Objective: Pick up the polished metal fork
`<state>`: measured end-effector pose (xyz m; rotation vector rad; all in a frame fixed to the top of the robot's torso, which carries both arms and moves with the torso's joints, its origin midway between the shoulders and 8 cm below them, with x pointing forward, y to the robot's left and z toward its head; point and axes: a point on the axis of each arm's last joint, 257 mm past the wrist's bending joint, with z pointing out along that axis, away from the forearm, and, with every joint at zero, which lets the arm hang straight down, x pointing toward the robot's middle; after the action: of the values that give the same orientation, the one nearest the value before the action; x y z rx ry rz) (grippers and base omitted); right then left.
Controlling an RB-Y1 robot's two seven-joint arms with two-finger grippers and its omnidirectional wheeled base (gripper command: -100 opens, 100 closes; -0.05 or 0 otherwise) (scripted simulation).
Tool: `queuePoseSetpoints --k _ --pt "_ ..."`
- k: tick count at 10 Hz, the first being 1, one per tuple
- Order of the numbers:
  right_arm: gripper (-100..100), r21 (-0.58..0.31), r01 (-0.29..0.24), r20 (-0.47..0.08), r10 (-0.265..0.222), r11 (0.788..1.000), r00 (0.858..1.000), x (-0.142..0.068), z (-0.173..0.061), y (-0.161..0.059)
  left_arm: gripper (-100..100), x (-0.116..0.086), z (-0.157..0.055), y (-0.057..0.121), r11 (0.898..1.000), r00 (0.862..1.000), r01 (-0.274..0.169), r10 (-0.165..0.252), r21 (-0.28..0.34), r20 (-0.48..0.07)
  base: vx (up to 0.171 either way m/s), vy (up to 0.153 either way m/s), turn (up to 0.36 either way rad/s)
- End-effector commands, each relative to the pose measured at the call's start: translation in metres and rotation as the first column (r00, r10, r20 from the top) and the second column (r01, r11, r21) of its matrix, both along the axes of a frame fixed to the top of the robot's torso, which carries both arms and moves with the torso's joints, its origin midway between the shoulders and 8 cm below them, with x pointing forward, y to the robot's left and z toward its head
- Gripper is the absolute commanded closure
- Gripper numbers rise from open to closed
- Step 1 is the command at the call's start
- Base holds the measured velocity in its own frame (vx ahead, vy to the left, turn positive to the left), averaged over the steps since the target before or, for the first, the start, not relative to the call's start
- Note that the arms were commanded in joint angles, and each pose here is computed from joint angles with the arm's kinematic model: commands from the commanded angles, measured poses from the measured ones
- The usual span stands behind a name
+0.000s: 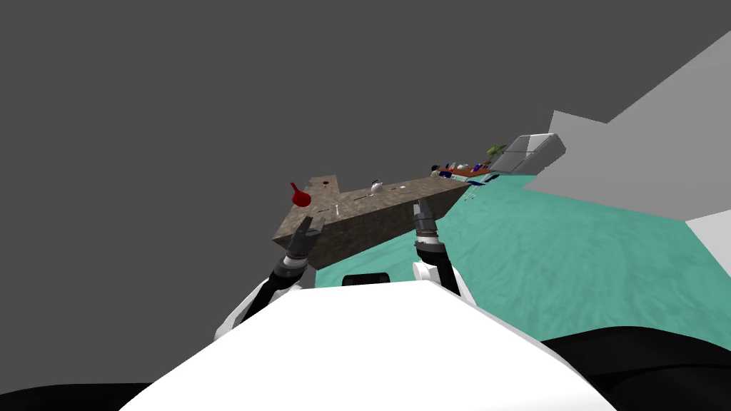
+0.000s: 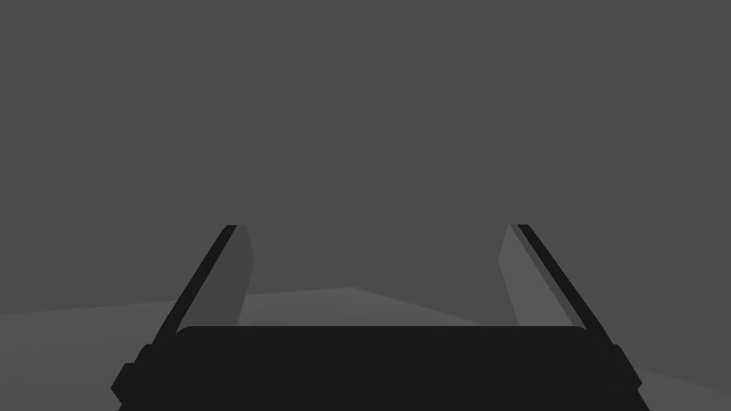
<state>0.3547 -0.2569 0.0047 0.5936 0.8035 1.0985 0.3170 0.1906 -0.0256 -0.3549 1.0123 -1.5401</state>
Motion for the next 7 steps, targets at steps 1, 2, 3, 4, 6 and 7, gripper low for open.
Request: queuePoseSetpoints --k 1,2,3,4,6,7 --pt "0 0.0 0.0 0.0 0.0 1.0 1.0 0.0 0.0 0.0 -100 0.001 -0.01 0.002 1.0 0.999 0.016 -0.016 0.021 -0.033 -0.05 0.017 -0.093" --pt "0 0.0 0.0 0.0 0.0 1.0 1.0 0.0 0.0 0.0 -100 0.004 -0.031 0.003 0.999 0.995 0.029 -0.026 0.028 -0.094 -0.064 0.008 -0.212" --pt "0 0.0 0.0 0.0 0.0 1.0 1.0 0.0 0.0 0.0 -100 0.003 -0.033 0.002 0.998 0.994 0.042 -0.037 0.05 -0.099 -0.052 0.003 -0.089" --pt "0 0.0 0.0 0.0 0.0 1.0 1.0 0.0 0.0 0.0 -100 0.007 -0.055 0.005 0.997 0.986 0.053 -0.043 0.06 -0.164 -0.049 -0.005 -0.187" --pt "0 0.0 0.0 0.0 0.0 1.0 1.0 0.0 0.0 0.0 -100 0.008 -0.081 0.01 0.993 0.97 0.074 -0.051 0.089 -0.236 -0.037 -0.008 -0.158" --pt "0 0.0 0.0 0.0 0.0 1.0 1.0 0.0 0.0 0.0 -100 0.007 -0.083 0.01 0.989 0.968 0.089 -0.059 0.115 -0.243 -0.028 -0.01 -0.107"
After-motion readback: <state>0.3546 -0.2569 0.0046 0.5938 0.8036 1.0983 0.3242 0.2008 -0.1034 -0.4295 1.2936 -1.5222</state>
